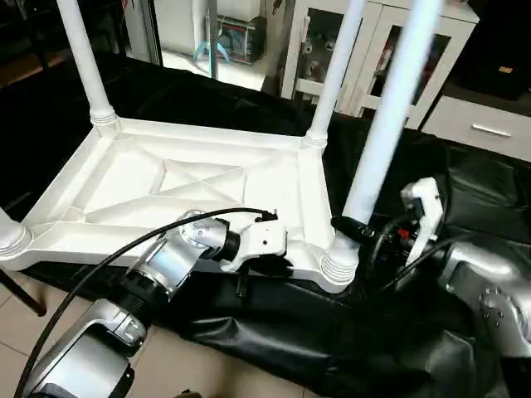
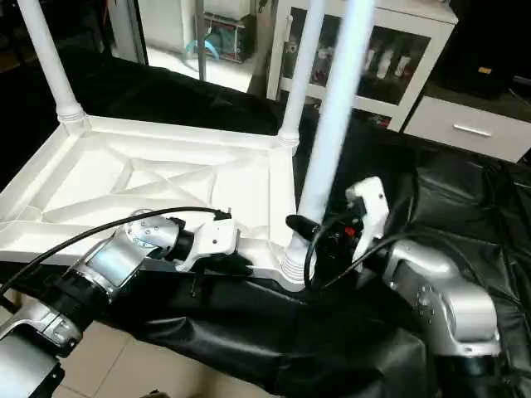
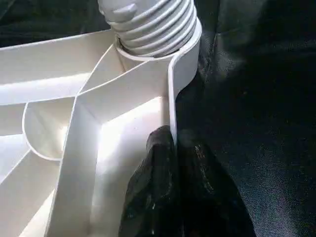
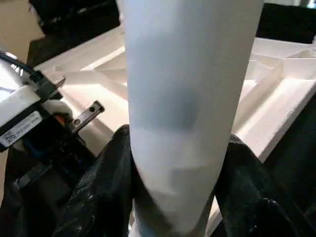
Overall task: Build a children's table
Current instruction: Rotate table base
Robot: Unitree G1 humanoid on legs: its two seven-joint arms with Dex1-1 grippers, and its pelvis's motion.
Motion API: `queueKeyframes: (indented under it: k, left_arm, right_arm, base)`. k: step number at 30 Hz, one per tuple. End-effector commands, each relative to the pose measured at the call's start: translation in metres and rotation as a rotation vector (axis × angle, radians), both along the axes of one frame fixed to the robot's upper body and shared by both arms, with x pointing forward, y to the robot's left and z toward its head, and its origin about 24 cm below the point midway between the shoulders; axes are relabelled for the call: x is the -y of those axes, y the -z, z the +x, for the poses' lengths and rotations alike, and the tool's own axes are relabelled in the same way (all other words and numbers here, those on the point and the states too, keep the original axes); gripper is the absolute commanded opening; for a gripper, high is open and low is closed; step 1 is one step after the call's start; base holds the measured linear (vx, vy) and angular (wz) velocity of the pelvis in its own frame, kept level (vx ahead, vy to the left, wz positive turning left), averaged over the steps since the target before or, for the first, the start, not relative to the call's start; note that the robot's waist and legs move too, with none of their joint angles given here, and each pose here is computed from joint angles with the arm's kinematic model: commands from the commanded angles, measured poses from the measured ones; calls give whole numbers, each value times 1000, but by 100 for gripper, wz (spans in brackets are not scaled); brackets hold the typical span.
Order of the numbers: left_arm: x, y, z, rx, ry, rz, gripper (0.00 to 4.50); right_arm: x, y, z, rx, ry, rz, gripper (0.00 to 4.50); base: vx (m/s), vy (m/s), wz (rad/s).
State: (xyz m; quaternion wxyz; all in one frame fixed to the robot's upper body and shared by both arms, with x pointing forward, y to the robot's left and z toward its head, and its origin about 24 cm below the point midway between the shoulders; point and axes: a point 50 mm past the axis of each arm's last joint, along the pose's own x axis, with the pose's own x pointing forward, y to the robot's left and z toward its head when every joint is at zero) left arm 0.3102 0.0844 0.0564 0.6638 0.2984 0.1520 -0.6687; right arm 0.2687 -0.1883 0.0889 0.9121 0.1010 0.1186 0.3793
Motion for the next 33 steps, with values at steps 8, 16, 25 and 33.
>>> queueKeyframes:
  k: [8, 16, 25, 33]
  left_arm:
    - [-7, 5, 2, 10, -43, 16, 0]
    - [-8, 3, 5, 28, -67, 11, 0]
    - [-9, 3, 5, 31, -78, 9, 0]
    - [-10, 3, 6, 30, -77, 13, 0]
  right_arm:
    - [17, 32, -12, -85, 145, 11, 182]
    - [18, 46, -30, -49, 120, -20, 182]
    - [12, 56, -42, -28, 70, -63, 182]
    - [5, 73, -54, -176, -122, -266, 182]
  base:
    - [0, 0, 0]
    - [0, 0, 0]
    - [0, 0, 0]
    - [0, 0, 0]
